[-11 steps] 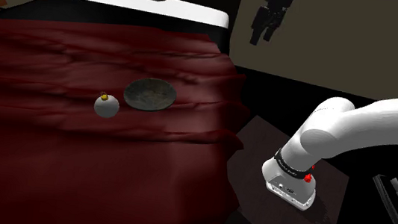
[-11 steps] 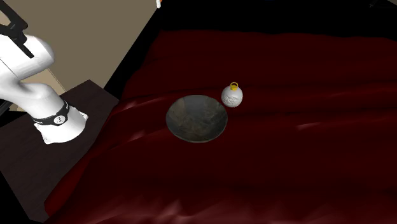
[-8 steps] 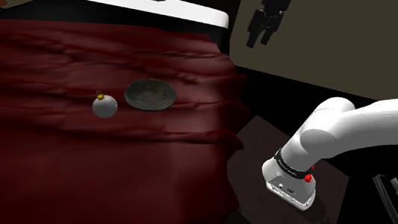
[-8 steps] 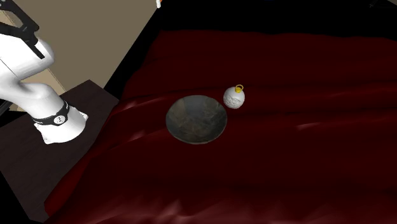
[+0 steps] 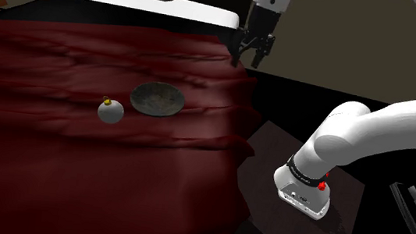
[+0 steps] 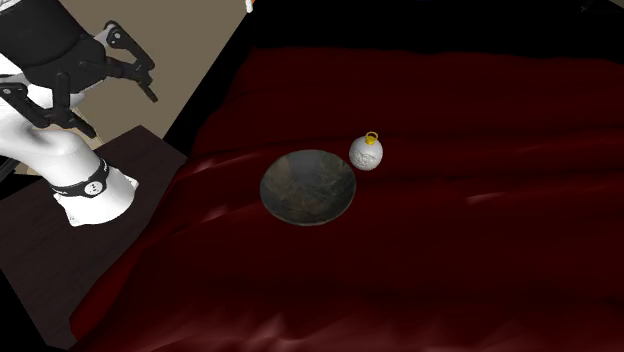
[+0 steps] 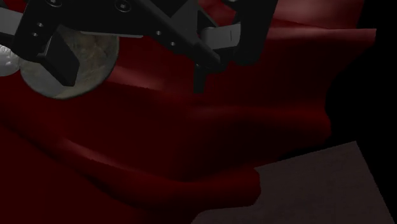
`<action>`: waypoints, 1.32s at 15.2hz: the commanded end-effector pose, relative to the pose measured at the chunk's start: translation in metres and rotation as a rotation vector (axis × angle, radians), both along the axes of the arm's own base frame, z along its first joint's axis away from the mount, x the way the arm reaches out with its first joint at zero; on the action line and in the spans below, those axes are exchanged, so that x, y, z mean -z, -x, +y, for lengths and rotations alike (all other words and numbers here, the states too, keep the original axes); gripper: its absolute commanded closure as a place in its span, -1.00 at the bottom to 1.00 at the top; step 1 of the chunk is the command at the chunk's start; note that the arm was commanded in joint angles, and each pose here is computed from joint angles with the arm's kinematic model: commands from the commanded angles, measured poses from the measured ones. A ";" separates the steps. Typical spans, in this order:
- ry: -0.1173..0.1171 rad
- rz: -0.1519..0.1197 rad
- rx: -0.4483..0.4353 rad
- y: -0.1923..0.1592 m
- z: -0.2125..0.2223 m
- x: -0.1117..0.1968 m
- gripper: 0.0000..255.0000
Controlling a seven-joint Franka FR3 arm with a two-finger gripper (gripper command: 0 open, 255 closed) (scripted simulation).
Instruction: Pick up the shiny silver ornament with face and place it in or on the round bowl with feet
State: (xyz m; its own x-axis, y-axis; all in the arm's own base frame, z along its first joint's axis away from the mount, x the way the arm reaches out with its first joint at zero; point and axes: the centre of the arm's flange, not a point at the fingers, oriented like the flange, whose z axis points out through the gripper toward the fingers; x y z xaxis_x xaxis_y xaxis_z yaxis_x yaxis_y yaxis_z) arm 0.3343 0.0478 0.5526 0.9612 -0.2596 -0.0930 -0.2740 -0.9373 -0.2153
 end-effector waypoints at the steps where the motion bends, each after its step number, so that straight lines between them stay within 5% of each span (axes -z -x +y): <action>1: -0.033 0.017 0.062 -0.009 0.020 0.015 -1.00; 20: -0.330 0.167 0.604 -0.121 0.175 0.120 -1.00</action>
